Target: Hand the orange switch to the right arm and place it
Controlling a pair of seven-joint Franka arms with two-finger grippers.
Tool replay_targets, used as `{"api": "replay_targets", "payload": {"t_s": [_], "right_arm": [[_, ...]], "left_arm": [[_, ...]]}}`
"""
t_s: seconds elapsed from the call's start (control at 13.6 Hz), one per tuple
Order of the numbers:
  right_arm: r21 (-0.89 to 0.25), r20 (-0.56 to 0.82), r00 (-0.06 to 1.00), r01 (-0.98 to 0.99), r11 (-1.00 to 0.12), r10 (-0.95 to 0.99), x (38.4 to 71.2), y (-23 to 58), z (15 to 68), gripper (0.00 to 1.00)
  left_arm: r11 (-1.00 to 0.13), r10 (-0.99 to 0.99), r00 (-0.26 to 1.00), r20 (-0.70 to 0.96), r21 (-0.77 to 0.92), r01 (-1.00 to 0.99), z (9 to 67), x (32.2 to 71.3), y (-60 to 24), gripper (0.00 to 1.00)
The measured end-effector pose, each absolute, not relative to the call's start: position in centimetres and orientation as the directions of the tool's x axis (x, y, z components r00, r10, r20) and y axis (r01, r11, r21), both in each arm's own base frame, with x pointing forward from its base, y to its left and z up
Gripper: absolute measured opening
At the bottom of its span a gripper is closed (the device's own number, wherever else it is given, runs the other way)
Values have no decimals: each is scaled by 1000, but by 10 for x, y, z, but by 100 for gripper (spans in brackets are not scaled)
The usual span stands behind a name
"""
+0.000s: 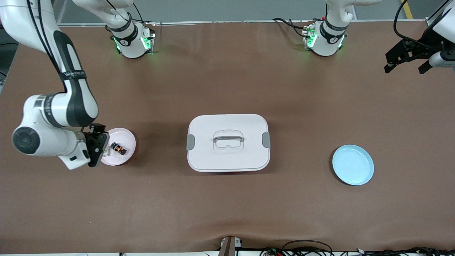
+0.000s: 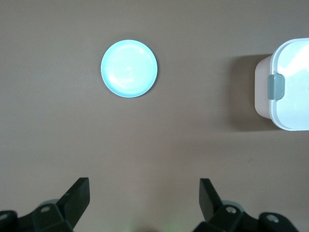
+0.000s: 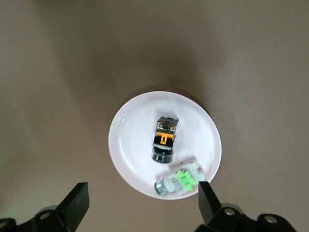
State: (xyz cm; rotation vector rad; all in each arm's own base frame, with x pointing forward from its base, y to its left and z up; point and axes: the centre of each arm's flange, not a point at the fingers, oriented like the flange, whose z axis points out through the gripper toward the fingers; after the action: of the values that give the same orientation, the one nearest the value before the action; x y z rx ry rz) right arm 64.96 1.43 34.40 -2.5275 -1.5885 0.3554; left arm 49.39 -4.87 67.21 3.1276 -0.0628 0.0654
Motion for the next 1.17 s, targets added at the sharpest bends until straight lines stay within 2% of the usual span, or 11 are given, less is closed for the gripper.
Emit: {"api": "replay_targets", "payload": {"t_s": [0.22,0.59,0.95,1.17], "right_arm": [[-201,-183,614,741,-641,768,658,23,382,100],[-107,-191,807,549,-829,559,666,43,417,100],[-42,-162,926,340,-939,342,670,32,462,100],[-14,-149,985,90,-996,91,665,4,491,100]], "left_arm": [[-999,-39,998,47,13,-40,678,496,-48,100],[-999,-32,999,34,-4,-32,683,505,-43,100],[-1000,-31,999,34,-6,-31,684,507,-43,100],[-1000,-31,999,32,-6,-31,684,508,-43,100]]}}
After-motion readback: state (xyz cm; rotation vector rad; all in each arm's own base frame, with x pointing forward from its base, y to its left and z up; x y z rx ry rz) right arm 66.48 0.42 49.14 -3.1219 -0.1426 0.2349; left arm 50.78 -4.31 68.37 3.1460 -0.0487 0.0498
